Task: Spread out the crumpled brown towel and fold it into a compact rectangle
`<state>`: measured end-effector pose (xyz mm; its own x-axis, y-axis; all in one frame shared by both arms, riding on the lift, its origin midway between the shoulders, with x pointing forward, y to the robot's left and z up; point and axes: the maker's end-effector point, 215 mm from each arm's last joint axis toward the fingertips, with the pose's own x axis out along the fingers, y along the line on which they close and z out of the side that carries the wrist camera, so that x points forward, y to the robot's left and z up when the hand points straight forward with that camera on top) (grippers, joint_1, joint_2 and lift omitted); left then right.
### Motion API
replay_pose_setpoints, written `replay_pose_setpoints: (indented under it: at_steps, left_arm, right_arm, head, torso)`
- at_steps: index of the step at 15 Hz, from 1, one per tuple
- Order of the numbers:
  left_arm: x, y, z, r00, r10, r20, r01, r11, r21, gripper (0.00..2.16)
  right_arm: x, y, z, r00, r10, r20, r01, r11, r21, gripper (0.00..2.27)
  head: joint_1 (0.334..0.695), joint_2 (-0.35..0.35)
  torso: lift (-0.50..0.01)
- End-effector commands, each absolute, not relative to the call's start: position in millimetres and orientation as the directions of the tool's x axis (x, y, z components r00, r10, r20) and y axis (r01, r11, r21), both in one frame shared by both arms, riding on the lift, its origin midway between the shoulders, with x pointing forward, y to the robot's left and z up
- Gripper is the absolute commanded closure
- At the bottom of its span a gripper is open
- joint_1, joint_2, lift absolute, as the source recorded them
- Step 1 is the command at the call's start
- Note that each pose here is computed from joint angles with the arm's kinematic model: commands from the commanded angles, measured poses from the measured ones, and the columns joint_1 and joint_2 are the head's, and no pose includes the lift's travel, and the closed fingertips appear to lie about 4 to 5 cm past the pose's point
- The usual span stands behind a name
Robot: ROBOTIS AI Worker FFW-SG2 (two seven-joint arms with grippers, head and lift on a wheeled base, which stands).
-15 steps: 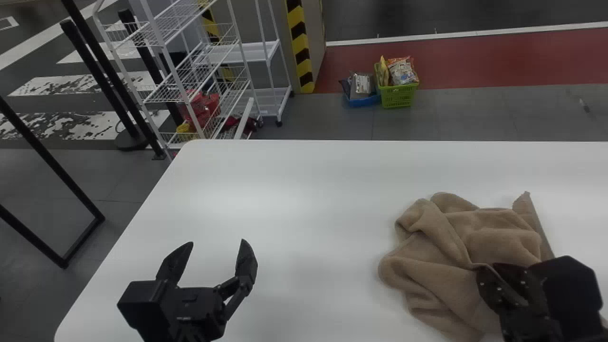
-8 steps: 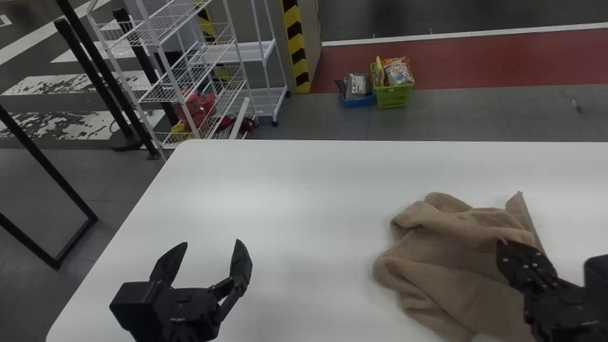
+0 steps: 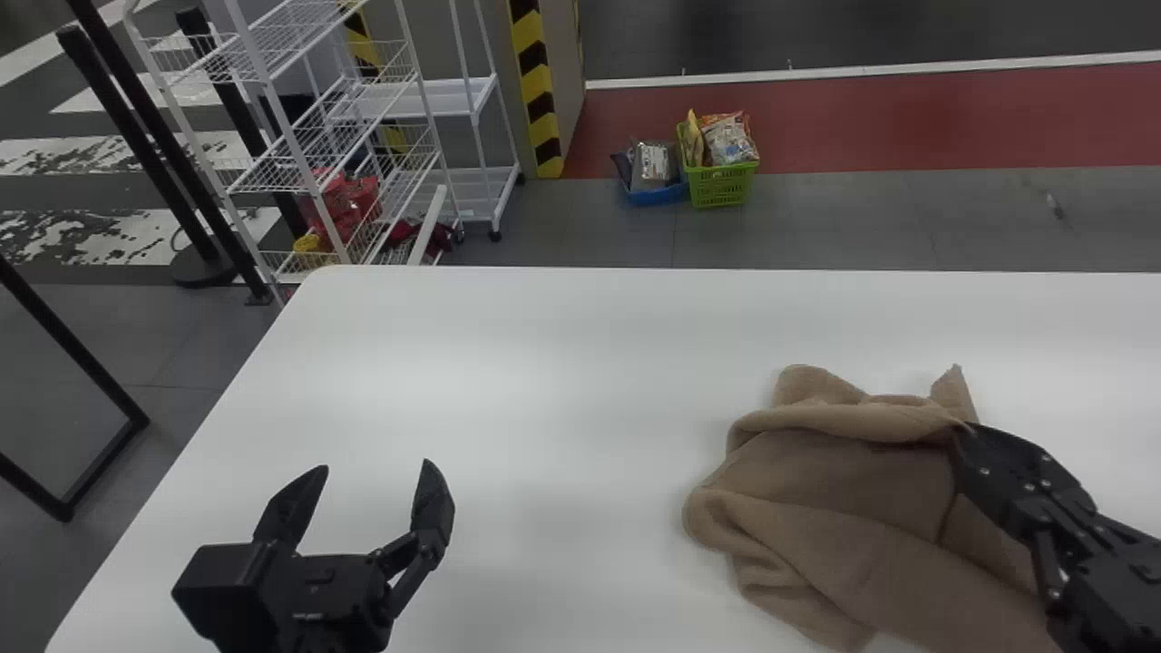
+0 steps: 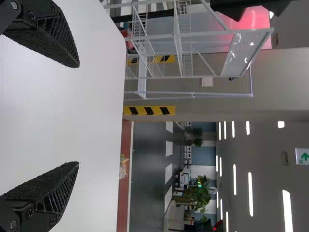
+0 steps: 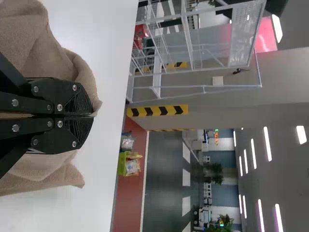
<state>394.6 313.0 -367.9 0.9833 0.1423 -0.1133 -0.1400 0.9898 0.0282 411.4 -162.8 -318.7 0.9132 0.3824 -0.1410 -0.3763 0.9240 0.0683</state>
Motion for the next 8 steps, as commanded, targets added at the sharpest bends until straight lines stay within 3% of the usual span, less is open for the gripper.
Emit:
replay_pose_setpoints:
  at_steps: [1, 5, 8]
  left_arm:
    - [393.3, 313.2, -369.7, 0.983, 0.144, -0.117, -0.142, 0.990, 0.027, 0.10]
    - [393.1, 312.3, -369.5, 0.983, 0.143, -0.117, -0.141, 0.990, 0.026, 0.10]
    - [392.5, 310.9, -372.9, 0.983, 0.141, -0.122, -0.138, 0.990, 0.029, 0.10]
  right_arm:
    - [409.1, -169.6, -299.4, 0.917, 0.392, -0.077, -0.385, 0.919, 0.089, 1.11]
    - [408.9, -216.4, -292.6, 0.945, 0.323, -0.061, -0.317, 0.944, 0.091, 1.11]
    - [401.1, -283.5, -300.3, 0.971, 0.219, -0.095, -0.211, 0.974, 0.087, 1.11]
  head:
    - [0.695, 0.209]
    - [0.695, 0.195]
    - [0.695, 0.129]
  torso:
    - [-0.127]
    - [-0.127]
    - [-0.127]
